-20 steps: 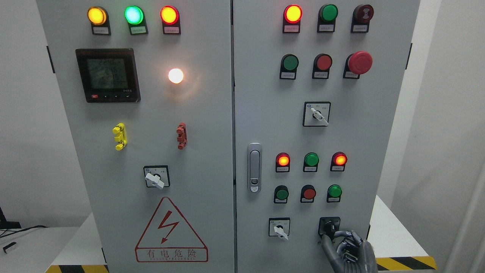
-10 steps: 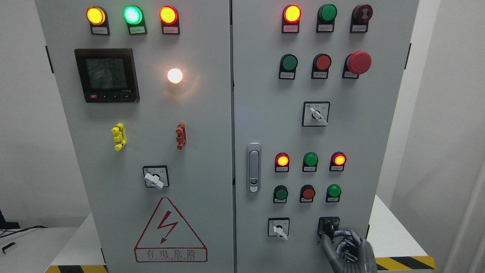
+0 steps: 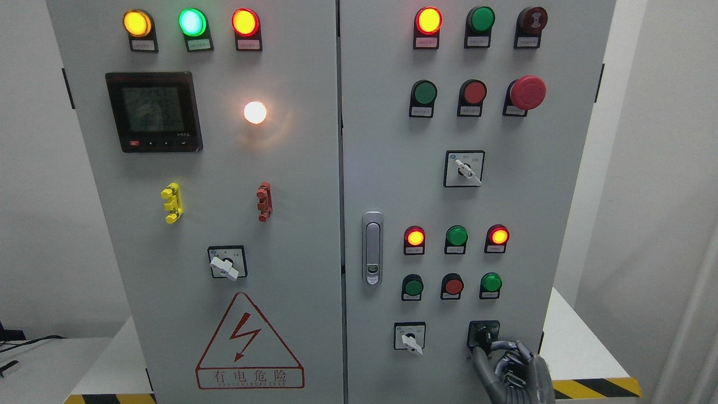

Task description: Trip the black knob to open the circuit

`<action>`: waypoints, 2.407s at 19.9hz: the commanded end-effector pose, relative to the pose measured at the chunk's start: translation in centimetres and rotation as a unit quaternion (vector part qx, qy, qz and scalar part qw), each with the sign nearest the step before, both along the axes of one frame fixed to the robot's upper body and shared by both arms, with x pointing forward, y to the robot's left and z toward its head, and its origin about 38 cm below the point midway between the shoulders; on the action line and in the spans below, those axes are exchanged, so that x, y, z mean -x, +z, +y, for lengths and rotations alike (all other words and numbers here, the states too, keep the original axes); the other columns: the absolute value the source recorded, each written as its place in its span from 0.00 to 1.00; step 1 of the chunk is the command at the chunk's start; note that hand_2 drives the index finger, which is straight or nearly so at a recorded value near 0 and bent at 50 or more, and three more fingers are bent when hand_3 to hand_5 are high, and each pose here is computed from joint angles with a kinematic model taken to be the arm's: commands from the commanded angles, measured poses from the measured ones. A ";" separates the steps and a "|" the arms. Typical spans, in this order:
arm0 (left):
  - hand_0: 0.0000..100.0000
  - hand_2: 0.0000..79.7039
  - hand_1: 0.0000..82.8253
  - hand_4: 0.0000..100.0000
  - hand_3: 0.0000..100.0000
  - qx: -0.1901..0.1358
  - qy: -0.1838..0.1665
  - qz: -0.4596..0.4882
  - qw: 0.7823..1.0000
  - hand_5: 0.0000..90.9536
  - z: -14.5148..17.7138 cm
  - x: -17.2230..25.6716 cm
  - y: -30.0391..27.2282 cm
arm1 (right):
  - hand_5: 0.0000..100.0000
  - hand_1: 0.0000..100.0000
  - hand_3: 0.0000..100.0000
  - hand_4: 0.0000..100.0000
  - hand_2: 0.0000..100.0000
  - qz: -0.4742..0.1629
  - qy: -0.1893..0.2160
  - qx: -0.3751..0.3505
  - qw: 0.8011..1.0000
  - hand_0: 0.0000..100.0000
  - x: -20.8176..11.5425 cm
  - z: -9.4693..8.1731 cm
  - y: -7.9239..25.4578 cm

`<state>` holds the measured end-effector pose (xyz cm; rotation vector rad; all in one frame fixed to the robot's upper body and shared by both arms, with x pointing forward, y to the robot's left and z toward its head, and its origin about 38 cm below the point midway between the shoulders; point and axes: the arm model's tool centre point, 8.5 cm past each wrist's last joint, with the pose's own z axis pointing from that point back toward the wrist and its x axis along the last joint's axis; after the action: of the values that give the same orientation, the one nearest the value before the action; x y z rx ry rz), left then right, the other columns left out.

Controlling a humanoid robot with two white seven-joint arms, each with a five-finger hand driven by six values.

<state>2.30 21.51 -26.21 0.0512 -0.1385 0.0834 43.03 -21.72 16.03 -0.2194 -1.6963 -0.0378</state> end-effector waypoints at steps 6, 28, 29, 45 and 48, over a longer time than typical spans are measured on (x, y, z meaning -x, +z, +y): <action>0.12 0.00 0.47 0.00 0.00 0.000 -0.015 -0.001 1.000 0.00 0.0 -0.1 0.0 | 1.00 0.71 0.93 0.93 0.53 -0.001 0.018 -0.001 1.000 0.32 0.0 1.5 0.1; 0.12 0.00 0.47 0.00 0.00 0.000 -0.015 0.000 1.000 0.00 0.0 0.0 0.0 | 1.00 0.70 0.93 0.94 0.54 -0.002 0.022 -0.004 1.000 0.31 0.0 1.9 0.2; 0.12 0.00 0.47 0.00 0.00 0.000 -0.015 -0.001 1.000 0.00 0.0 -0.1 0.0 | 1.00 0.70 0.93 0.94 0.54 -0.002 0.021 -0.004 1.000 0.31 0.0 1.9 0.2; 0.12 0.00 0.47 0.00 0.00 0.001 -0.015 -0.001 1.000 0.00 -0.1 -0.1 0.0 | 1.00 0.69 0.93 0.94 0.53 -0.005 0.018 -0.001 1.000 0.32 0.0 1.7 0.3; 0.12 0.00 0.47 0.00 0.00 0.001 -0.015 -0.001 1.000 0.00 -0.1 -0.1 0.0 | 1.00 0.69 0.93 0.93 0.53 -0.005 0.016 0.000 1.000 0.32 0.0 1.6 0.3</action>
<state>2.31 21.52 -26.21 0.0513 -0.1388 0.0834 43.04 -20.63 16.13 -0.1967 -1.6960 -0.0301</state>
